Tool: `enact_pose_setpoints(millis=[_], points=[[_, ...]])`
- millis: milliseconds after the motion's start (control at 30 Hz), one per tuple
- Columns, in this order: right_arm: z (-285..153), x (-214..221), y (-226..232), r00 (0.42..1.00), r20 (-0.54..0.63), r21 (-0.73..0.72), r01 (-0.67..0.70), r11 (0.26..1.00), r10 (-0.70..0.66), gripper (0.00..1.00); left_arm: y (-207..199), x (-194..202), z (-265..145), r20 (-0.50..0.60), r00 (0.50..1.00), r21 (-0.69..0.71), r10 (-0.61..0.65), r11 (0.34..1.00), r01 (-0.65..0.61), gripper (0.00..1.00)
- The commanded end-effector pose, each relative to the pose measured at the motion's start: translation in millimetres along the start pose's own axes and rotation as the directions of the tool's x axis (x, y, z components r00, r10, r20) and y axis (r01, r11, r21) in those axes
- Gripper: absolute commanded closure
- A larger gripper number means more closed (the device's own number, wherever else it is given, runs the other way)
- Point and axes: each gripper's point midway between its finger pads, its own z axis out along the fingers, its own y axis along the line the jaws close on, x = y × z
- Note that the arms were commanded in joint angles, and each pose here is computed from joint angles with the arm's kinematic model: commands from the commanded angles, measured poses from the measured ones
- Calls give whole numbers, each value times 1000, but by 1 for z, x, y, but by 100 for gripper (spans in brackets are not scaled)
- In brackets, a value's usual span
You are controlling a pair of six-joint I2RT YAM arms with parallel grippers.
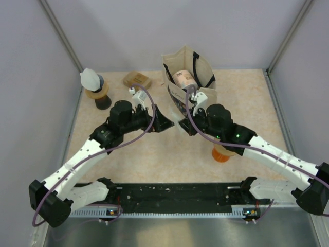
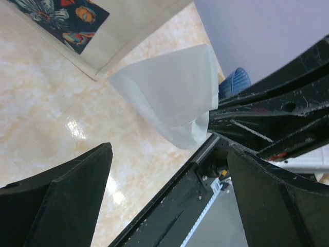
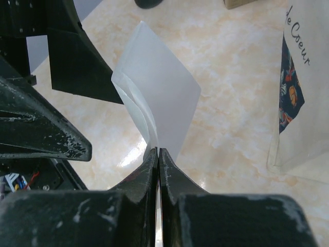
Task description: Place the coffee filter in the dripper
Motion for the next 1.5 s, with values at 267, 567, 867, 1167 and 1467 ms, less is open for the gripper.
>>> enact_pose_setpoints(millis=[267,567,867,1167,1467], points=[[8,-23,-5,996,88,106,10,994,-19,100,-10,-33,23,167,986,-120,-11,992,32,1],[2,-26,-6,994,105,119,12,993,-24,100,4,-30,28,167,986,-196,-14,979,47,1],[0,-24,1,993,104,73,47,996,-55,100,17,-29,33,155,988,-277,-8,960,51,1],[-8,-24,-33,989,100,252,77,965,-105,100,51,-12,20,101,995,-447,20,894,27,1],[-7,-19,-40,989,79,284,96,954,-123,100,55,-4,16,77,997,-456,19,890,18,1]])
